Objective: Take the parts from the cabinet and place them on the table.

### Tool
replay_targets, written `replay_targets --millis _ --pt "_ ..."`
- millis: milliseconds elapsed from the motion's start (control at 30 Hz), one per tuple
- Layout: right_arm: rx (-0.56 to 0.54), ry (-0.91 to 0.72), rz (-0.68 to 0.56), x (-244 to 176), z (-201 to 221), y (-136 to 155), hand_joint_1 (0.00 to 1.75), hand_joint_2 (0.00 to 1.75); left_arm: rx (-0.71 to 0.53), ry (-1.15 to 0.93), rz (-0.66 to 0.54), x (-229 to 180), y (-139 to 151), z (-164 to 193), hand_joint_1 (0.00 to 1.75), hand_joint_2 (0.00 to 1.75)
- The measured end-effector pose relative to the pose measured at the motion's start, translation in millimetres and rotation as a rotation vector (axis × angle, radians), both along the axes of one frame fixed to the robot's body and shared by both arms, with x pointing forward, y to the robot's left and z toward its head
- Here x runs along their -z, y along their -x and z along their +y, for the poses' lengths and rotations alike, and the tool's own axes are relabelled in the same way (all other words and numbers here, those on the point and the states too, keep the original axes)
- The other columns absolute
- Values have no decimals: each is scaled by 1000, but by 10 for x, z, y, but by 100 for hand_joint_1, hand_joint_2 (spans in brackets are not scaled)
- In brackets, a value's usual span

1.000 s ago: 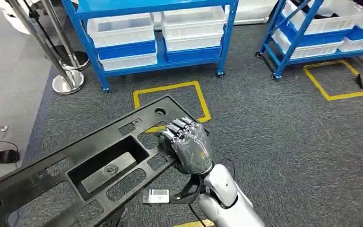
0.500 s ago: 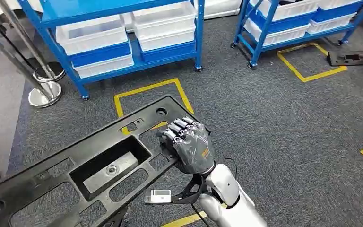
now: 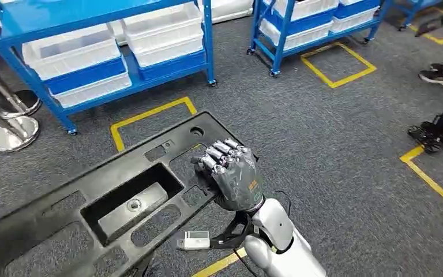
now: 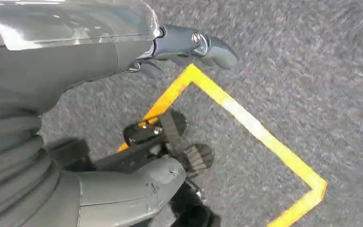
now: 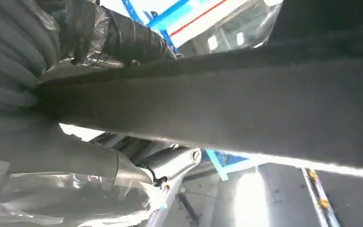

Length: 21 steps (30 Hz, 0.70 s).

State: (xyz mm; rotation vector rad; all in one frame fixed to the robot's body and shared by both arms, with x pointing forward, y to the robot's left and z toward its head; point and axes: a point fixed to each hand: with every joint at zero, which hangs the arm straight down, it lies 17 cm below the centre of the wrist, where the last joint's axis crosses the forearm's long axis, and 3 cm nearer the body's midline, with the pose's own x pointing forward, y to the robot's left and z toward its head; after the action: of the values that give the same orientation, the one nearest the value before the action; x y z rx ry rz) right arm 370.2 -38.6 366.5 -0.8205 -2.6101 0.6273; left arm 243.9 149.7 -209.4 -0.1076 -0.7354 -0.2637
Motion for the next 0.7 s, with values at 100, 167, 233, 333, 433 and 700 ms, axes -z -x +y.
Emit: replay_targets --millis 100,167,233,333,433,700 --pt "2 2 4 22 -10 1 175 175 -1 2 4 17 49 1 0 175" --pt "4 6 8 51 -22 1 175 175 -2 5 -2 11 47 -3 0 175" --pt "4 5 5 44 -31 11 175 175 -2 8 -7 2 40 -15 0 175" --pt "3 -2 -5 3 -45 34 175 175 -6 14 -13 -7 32 -20 0 175" --pt "5 -3 -9 -7 -64 46 175 175 -5 20 -18 -19 22 -36 0 175" --pt "6 -9 -14 -11 -90 79 175 175 -7 30 -13 1 93 -40 0 175"
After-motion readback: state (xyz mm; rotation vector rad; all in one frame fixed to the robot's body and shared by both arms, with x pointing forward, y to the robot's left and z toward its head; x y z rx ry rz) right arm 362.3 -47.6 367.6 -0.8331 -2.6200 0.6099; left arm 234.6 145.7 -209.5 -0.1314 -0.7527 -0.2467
